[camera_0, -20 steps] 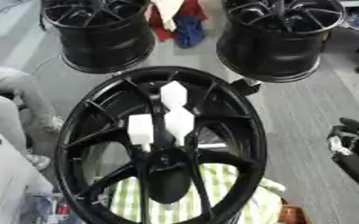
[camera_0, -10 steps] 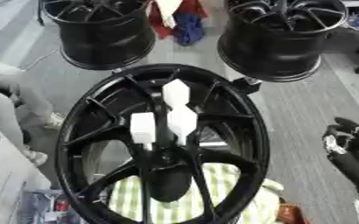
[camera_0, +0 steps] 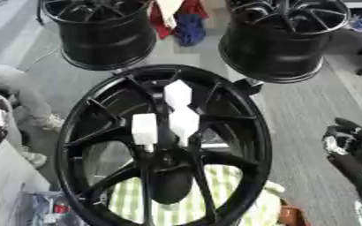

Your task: Pull the pin out of the wheel hub.

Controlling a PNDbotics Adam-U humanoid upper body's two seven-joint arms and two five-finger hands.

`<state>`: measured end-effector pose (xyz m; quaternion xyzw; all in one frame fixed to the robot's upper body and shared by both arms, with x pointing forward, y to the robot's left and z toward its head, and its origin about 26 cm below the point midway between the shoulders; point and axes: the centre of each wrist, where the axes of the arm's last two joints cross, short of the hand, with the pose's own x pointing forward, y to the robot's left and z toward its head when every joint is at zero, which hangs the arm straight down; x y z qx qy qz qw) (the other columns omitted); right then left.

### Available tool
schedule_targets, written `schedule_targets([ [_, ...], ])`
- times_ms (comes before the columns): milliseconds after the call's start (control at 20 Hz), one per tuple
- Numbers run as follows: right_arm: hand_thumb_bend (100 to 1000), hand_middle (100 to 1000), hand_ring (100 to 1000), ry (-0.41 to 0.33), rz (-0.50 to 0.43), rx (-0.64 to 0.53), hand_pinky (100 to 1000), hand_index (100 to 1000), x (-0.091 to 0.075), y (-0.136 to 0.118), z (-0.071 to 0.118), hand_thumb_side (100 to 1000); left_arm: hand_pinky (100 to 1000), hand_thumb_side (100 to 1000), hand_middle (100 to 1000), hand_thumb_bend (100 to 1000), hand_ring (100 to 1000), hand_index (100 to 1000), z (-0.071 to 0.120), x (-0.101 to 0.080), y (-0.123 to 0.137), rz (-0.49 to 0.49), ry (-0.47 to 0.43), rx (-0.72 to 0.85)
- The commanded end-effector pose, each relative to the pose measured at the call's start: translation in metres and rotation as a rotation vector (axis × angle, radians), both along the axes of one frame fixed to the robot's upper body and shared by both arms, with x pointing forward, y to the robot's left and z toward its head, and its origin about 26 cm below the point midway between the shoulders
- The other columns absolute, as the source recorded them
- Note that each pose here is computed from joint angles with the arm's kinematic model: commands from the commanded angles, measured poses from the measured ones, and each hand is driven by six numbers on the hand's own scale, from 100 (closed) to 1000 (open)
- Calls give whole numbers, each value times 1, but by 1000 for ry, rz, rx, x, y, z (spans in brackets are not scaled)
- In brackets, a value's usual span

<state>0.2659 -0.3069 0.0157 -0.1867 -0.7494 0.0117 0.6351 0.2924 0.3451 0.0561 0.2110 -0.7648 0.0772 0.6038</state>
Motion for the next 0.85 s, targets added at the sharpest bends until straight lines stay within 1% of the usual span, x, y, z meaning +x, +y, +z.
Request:
schedule_targets([
  [50, 100, 675, 608, -29, 2, -6, 711, 811, 2, -1, 8, 303, 656, 286, 636, 242, 612, 774, 9, 3, 1, -6, -26, 18],
  [850, 100, 676, 609, -32, 1, -8, 712, 811, 2, -2, 9, 303, 655, 292, 627, 234, 605, 776, 8, 3, -4, -46, -24, 20],
])
